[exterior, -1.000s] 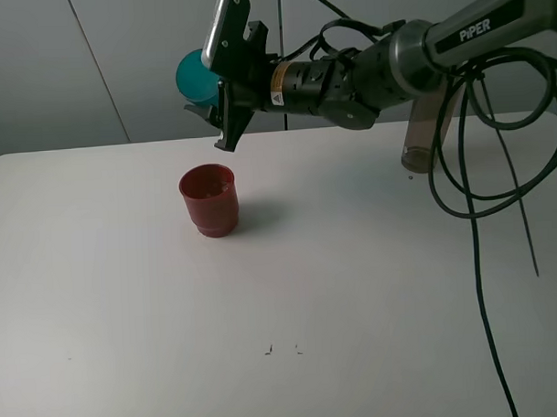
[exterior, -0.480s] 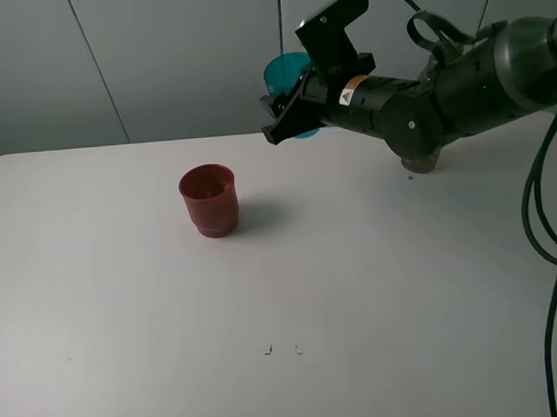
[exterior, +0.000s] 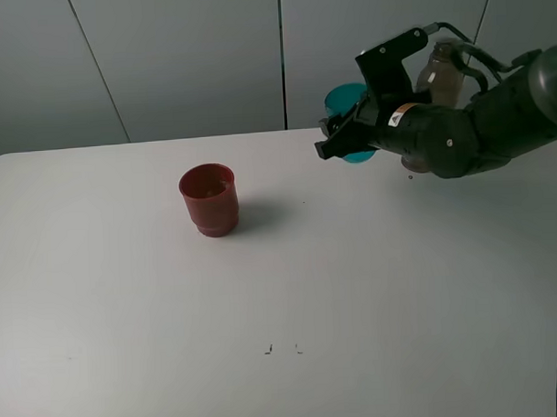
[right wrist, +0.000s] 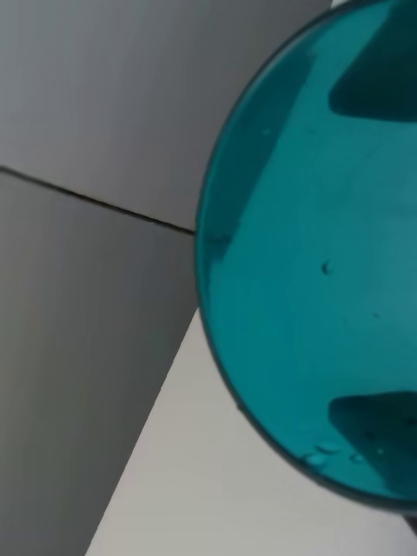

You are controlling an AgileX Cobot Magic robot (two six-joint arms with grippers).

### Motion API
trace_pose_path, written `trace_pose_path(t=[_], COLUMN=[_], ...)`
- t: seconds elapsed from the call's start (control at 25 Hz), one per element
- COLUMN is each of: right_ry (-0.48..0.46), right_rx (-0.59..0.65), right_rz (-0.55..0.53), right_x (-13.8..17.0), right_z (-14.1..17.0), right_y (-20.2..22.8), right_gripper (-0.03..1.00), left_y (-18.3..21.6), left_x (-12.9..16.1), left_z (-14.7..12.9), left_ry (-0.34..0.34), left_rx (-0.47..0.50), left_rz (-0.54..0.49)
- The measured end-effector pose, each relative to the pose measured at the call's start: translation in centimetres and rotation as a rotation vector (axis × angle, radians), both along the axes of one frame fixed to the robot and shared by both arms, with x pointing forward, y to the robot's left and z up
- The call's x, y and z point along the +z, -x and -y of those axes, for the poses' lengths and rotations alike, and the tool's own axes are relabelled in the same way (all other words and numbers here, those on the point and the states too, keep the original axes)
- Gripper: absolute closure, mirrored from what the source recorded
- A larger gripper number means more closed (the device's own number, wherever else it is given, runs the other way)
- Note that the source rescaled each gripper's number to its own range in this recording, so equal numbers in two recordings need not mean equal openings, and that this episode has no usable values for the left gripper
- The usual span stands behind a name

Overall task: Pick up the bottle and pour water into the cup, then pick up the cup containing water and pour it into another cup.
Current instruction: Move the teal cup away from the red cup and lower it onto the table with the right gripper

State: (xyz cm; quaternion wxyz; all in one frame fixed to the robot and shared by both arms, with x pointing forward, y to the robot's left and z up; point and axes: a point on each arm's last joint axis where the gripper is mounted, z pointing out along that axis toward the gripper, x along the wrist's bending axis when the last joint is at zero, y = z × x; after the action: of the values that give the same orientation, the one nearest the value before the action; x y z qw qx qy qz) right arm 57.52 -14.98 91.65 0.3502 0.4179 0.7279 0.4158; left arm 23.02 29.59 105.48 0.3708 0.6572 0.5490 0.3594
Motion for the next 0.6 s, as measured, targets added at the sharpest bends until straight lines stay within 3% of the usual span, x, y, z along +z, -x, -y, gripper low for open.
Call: trace_pose_path(t=[0.28, 0.6], right_ry=[0.020, 0.039], right_rx=[-0.038, -0.022], right_rz=[-0.015, -0.046], right_x=[-4.2, -7.2], right_z=[1.5, 1.0], right_y=[-1.1, -2.3], right_gripper=[0.90, 0.90], left_y=[0.0, 0.0], left_x=[0.0, 0.0], left_z=[0.0, 0.0], left_ry=[0.000, 0.000], left_rx=[0.000, 0.000], left_rz=[0.000, 0.000])
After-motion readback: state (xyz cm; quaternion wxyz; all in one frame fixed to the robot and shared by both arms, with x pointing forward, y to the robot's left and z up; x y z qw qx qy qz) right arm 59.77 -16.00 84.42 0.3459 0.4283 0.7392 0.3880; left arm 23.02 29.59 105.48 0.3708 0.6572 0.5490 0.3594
